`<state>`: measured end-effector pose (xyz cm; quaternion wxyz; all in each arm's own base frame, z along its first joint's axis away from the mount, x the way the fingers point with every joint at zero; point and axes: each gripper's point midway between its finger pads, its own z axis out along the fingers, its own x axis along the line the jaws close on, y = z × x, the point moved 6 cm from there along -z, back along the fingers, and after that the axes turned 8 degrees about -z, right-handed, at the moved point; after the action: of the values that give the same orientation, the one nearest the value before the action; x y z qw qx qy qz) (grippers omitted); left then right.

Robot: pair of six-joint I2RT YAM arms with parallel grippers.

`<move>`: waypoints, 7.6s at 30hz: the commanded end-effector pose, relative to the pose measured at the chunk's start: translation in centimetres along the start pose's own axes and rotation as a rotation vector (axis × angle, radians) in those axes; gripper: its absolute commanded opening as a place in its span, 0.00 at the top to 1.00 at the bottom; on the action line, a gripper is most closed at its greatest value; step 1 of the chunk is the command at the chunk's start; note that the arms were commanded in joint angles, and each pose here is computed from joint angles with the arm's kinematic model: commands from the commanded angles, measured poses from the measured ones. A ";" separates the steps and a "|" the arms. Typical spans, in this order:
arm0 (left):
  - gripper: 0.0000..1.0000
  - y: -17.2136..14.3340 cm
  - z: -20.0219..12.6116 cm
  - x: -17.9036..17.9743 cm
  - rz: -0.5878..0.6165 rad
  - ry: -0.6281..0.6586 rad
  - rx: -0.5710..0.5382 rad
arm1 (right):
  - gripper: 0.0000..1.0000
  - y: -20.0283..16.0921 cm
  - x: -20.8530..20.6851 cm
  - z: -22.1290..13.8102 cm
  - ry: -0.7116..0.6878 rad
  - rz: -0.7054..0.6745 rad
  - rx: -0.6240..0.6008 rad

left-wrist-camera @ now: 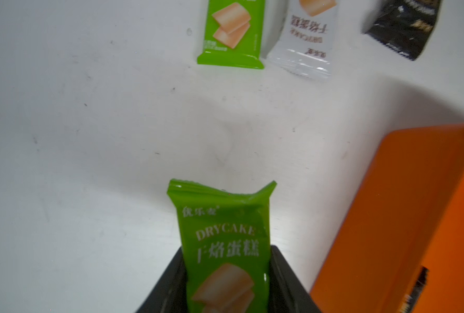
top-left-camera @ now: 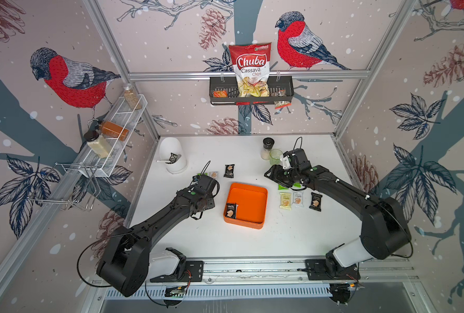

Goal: Take the cookies out of the storage box
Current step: Place the cookie at the center of the board, then adjust the cookie in the storage box, then pick up the cookie from the storage box, then place the cookie at the center of the board.

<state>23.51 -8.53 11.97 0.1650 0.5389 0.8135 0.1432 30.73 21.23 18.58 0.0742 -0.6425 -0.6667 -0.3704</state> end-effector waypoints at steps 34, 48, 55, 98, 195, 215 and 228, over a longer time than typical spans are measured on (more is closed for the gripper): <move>0.28 1.2 1.5 0.3 -0.046 -0.068 0.033 | 0.33 -0.8 -0.8 -2.1 -0.055 0.004 -0.067; 0.28 -0.6 -5.2 -5.6 -0.138 -0.380 0.005 | 0.33 -0.5 -2.3 -3.5 -0.034 0.002 -0.075; 0.28 -2.4 -6.4 -8.0 -0.084 -0.380 -0.008 | 0.33 -0.5 -2.9 -4.0 -0.030 0.000 -0.075; 0.26 -7.8 0.4 -13.0 0.202 -0.079 0.102 | 0.33 -0.2 -5.8 -6.4 -0.074 0.050 -0.125; 0.51 7.0 6.9 6.7 -0.194 0.150 0.044 | 0.33 1.0 -0.1 -2.0 -0.098 0.047 -0.126; 0.28 4.8 2.5 4.6 -0.224 -0.069 0.041 | 0.33 -0.1 -2.1 -2.9 -0.107 0.051 -0.128; 0.28 1.3 -3.4 -2.9 -0.157 -0.327 0.017 | 0.33 -0.1 -3.2 -3.2 -0.091 0.041 -0.107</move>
<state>24.58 -9.89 15.38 0.2955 0.4996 0.8133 0.0417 30.01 16.76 18.71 0.0153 -0.6880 -0.6264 -0.3662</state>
